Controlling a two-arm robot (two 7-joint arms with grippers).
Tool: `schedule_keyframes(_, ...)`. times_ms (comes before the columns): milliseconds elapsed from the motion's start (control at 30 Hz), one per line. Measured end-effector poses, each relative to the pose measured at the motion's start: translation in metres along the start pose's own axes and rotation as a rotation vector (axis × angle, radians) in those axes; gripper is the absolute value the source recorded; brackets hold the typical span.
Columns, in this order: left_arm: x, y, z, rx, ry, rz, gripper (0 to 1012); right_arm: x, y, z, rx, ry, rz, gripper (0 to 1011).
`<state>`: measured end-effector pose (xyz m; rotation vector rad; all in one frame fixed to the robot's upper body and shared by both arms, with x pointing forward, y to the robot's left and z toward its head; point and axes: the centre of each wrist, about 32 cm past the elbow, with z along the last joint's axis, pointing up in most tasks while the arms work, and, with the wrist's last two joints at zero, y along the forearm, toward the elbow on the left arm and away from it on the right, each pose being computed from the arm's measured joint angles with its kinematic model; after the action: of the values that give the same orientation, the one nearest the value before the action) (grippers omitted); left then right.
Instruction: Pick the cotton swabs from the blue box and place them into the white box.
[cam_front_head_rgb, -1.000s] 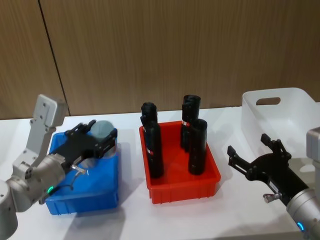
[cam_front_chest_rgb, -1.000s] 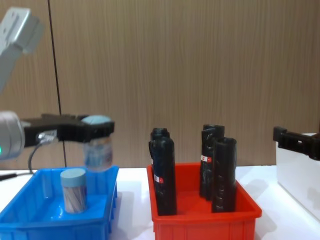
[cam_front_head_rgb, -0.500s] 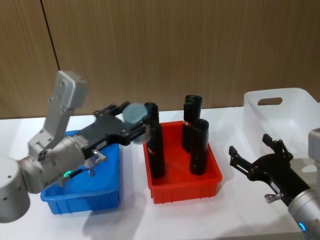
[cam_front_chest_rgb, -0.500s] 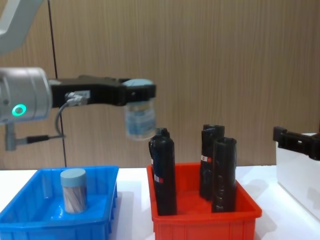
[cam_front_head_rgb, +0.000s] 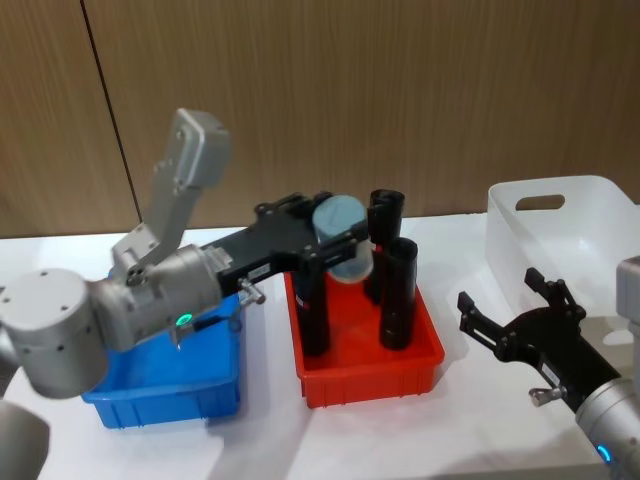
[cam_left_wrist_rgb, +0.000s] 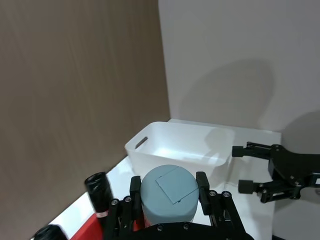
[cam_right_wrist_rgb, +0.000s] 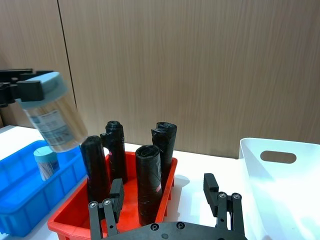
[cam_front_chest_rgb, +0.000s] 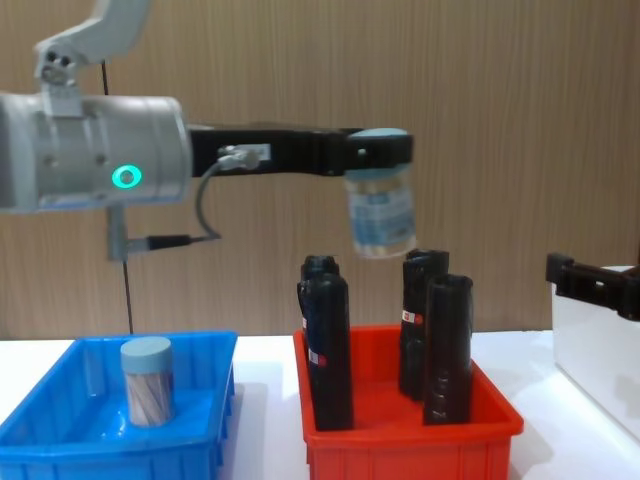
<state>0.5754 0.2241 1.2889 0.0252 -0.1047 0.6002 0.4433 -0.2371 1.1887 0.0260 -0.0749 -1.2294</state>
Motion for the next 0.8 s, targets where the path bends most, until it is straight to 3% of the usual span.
schedule_keyframes(300, 0.0075, -0.0211, 0.0062, 0.024, 0.026, -0.064, 665, 0.000, 0.000, 0.000, 0.000, 0.000, 0.000, 1002)
schedule_keyframes(800, 0.0164, -0.0330, 0.0181, 0.083, 0.043, -0.083, 665, 0.000, 0.000, 0.000, 0.000, 0.000, 0.000, 1002)
